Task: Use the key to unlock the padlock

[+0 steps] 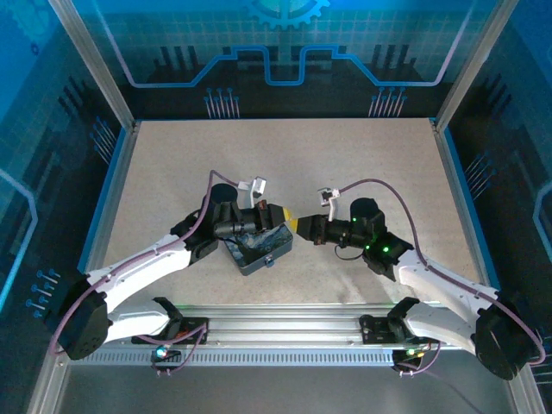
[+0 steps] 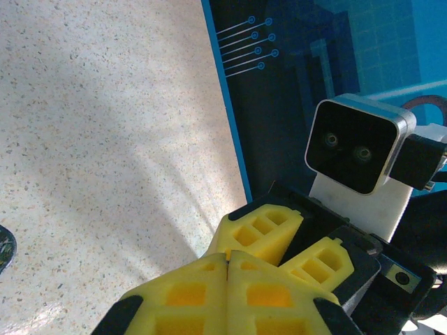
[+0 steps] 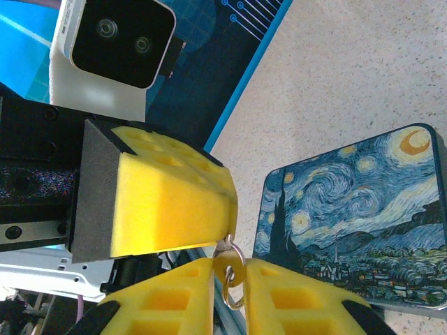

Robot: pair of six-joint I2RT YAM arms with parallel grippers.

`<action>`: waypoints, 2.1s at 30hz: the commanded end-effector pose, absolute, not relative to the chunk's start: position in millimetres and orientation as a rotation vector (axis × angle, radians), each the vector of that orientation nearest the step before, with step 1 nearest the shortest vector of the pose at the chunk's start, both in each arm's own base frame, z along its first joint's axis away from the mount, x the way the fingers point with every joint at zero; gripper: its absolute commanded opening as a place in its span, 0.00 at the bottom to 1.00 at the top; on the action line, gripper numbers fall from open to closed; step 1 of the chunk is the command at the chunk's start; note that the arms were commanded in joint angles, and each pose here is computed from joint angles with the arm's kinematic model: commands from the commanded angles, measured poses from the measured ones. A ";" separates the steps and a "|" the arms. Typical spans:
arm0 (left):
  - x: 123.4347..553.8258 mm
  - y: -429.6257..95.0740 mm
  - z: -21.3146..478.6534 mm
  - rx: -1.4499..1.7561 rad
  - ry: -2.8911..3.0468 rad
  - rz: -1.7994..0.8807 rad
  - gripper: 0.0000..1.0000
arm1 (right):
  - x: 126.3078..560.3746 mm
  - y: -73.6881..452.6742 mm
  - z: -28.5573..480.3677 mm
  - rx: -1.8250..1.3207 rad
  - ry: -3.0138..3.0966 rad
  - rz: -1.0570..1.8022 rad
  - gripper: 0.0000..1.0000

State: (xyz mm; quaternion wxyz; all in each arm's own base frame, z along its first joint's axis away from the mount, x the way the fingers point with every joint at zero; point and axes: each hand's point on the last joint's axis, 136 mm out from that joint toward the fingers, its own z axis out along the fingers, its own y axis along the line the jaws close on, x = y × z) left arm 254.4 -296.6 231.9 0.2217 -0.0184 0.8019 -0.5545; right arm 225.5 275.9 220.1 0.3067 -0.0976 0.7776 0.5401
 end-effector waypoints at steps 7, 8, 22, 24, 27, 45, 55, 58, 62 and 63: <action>253.9 -299.8 250.6 -0.008 2.153 -1.550 0.00 | 222.2 279.5 229.1 -0.271 2.027 1.452 0.08; 253.5 -299.4 251.2 -0.005 2.152 -1.548 0.00 | 222.0 278.7 228.3 -0.268 2.030 1.447 0.06; 244.3 -254.6 241.7 -0.029 2.267 -1.233 0.61 | 220.9 261.0 201.6 -0.257 2.145 1.298 0.00; 241.0 -237.2 230.8 -0.088 2.318 -1.150 0.67 | 220.5 258.6 196.1 -0.265 2.171 1.266 0.00; 232.9 -207.5 212.5 -0.189 2.390 -1.037 0.73 | 219.5 255.7 187.2 -0.273 2.210 1.226 0.00; 223.2 -151.2 110.2 -0.639 2.552 -1.040 0.83 | 223.6 265.7 156.9 -0.297 2.337 1.186 0.01; 252.6 -165.4 104.7 -0.569 2.535 -1.067 0.79 | 222.2 261.9 152.6 -0.291 2.348 1.165 0.01; 262.3 -168.3 105.5 -0.525 2.546 -1.045 0.79 | 221.7 261.3 152.1 -0.292 2.348 1.163 0.01; 280.1 -174.1 111.7 -0.461 2.541 -1.026 0.79 | 221.1 260.2 151.6 -0.290 2.350 1.159 0.01; 284.3 -176.2 112.6 -0.453 2.540 -1.030 0.79 | 220.8 260.0 151.8 -0.292 2.349 1.158 0.01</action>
